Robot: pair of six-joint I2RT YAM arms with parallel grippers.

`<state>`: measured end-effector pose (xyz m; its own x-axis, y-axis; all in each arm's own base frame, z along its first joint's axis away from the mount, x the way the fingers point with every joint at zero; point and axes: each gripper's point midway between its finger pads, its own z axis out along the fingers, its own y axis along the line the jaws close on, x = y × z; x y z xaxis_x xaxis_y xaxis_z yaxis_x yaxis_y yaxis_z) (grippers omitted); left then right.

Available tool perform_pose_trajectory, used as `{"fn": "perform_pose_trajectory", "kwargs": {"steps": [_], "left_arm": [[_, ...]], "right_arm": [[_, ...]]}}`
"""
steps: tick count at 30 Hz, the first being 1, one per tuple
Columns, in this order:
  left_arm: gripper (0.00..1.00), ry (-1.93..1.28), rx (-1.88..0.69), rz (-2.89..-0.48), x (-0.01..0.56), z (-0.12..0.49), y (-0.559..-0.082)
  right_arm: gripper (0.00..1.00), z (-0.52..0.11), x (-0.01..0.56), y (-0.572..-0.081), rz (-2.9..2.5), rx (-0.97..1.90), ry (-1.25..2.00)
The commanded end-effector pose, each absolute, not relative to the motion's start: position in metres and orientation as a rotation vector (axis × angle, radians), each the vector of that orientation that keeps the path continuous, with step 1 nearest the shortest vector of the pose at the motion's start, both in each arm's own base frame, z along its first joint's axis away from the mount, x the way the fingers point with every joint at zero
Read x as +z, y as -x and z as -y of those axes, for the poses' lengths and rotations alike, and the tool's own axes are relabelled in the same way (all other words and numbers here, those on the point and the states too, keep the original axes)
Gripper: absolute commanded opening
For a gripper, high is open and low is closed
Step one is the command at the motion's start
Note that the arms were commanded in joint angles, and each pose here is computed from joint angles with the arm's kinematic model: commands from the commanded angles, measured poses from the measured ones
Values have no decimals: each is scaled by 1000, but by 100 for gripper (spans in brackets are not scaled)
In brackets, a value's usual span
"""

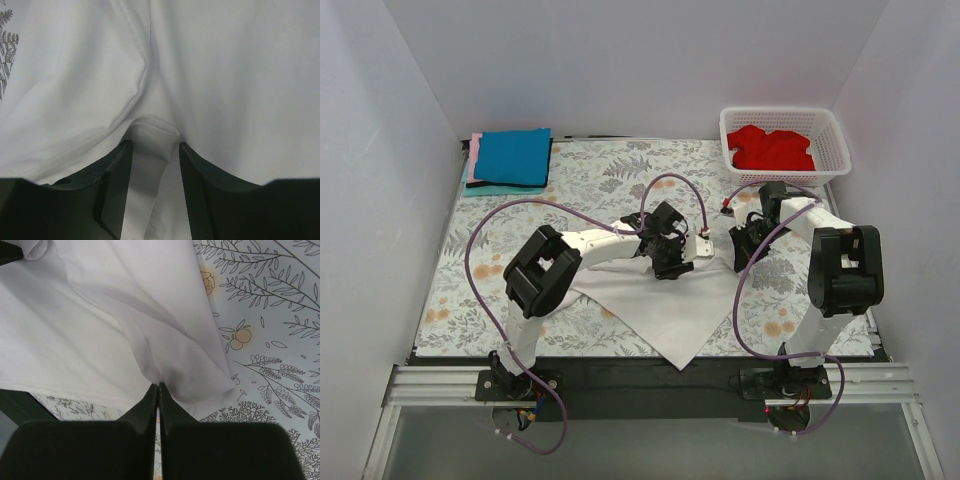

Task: Fold and stack the t-shirts
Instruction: Flatten the tshirt out

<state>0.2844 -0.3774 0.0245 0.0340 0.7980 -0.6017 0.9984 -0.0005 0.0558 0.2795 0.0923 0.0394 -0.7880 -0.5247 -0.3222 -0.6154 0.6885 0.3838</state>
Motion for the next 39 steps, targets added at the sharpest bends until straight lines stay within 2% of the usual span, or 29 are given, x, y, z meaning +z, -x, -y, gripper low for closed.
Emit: {"fn": "perform_pose_trajectory", "kwargs": {"steps": [1,4,9,14,17,21,24,31,38,39], "left_arm": [[43,-1846,-603,-1719,52,395,-283],[42,-1848,-606,-1721,48,396,-283],[36,-1835,-605,-1733,38,399,-286],[15,-1809,-568,-1720,44,400,-294],[7,-1764,-563,-1736,52,398,-299],[0,-1619,-610,-1760,92,384,-320],[0,-1543,-649,-1798,112,369,-328],[0,-1210,-689,-1896,186,291,-376],[0,-880,-583,-1868,275,193,-416],[0,-819,-546,-1847,293,169,-420]], "right_arm": [[1,-93,43,-275,-2707,745,929],[1,-94,42,-274,-2707,750,930],[1,-92,42,-273,-2714,746,928],[1,-90,42,-271,-2718,735,927],[1,-90,44,-272,-2713,737,927],[1,-90,47,-274,-2707,733,929],[1,-91,53,-277,-2697,727,930],[1,-91,93,-302,-2588,649,950],[1,-72,197,-373,-2329,296,961],[1,-68,226,-386,-2264,220,945]]}}
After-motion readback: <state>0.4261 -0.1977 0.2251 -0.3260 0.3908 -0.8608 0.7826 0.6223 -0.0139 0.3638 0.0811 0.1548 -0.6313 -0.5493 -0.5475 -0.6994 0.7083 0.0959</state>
